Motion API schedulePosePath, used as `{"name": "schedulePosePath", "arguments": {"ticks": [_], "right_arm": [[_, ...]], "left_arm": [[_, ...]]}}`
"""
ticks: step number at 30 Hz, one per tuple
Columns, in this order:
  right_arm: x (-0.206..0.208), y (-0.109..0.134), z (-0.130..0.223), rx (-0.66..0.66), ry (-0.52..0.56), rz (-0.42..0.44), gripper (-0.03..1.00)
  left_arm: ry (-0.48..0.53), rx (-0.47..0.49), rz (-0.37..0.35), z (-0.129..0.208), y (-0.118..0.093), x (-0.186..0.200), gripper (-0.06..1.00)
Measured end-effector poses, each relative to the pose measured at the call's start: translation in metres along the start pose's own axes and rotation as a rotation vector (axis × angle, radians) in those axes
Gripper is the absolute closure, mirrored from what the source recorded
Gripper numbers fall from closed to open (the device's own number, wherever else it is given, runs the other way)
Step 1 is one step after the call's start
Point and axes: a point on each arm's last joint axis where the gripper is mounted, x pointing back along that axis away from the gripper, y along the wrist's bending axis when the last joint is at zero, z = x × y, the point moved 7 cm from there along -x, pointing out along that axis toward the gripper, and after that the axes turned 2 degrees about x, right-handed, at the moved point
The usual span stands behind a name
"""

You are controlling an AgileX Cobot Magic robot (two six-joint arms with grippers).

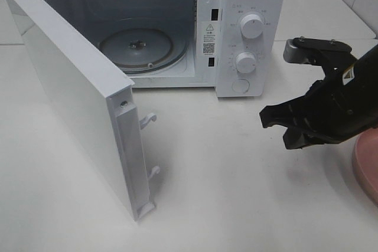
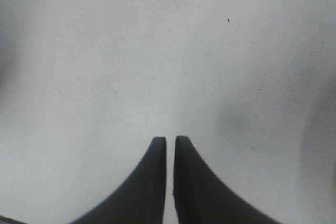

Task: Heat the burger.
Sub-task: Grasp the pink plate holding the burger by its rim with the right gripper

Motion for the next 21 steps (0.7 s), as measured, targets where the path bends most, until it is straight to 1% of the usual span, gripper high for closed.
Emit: {"name": "schedulePosePath", "arguments": {"ticks": [3,4,5,6,7,8,9,10,11,12,13,14,15,16,17,18,20,21], "right_arm": [[0.007,-0.004,0.005,0.035,0.017,0.024,0.85],[0.011,-0.007,0.006,0.060,0.020,0.041,0.78],[0.011,-0.007,0.006,0.060,0.020,0.041,0.78],[0.012,-0.009,0.007,0.071,0.024,0.051,0.72],[0.016,-0.011,0.008,0.091,0.023,0.065,0.59],[0.016,-0.011,0.008,0.091,0.023,0.065,0.59],[0.019,-0.012,0.008,0.101,0.020,0.072,0.43],[0.019,-0.012,0.008,0.101,0.020,0.072,0.43],[0.020,-0.013,0.009,0.108,0.019,0.077,0.34],[0.021,-0.015,0.009,0.118,0.022,0.086,0.15],[0.021,-0.015,0.009,0.118,0.022,0.086,0.15],[0.021,-0.018,0.010,0.122,0.032,0.101,0.06],[0.021,-0.018,0.010,0.122,0.032,0.101,0.06],[0.021,-0.021,0.011,0.117,0.041,0.106,0.03],[0.022,-0.028,0.012,0.092,0.058,0.123,0.00],[0.022,-0.028,0.012,0.092,0.058,0.123,0.00],[0.024,-0.043,0.014,0.053,0.085,0.154,-0.02],[0.024,-0.043,0.014,0.053,0.085,0.154,-0.02]], "left_arm": [[0.000,0.000,0.000,0.000,0.000,0.000,0.01],[0.000,0.000,0.000,0.000,0.000,0.000,0.01],[0.000,0.000,0.000,0.000,0.000,0.000,0.01],[0.000,0.000,0.000,0.000,0.000,0.000,0.01],[0.000,0.000,0.000,0.000,0.000,0.000,0.01],[0.000,0.000,0.000,0.000,0.000,0.000,0.01],[0.000,0.000,0.000,0.000,0.000,0.000,0.01],[0.000,0.000,0.000,0.000,0.000,0.000,0.01],[0.000,0.000,0.000,0.000,0.000,0.000,0.01],[0.000,0.000,0.000,0.000,0.000,0.000,0.01],[0.000,0.000,0.000,0.000,0.000,0.000,0.01],[0.000,0.000,0.000,0.000,0.000,0.000,0.01],[0.000,0.000,0.000,0.000,0.000,0.000,0.01],[0.000,0.000,0.000,0.000,0.000,0.000,0.01],[0.000,0.000,0.000,0.000,0.000,0.000,0.01],[0.000,0.000,0.000,0.000,0.000,0.000,0.01],[0.000,0.000,0.000,0.000,0.000,0.000,0.01],[0.000,0.000,0.000,0.000,0.000,0.000,0.01]]}}
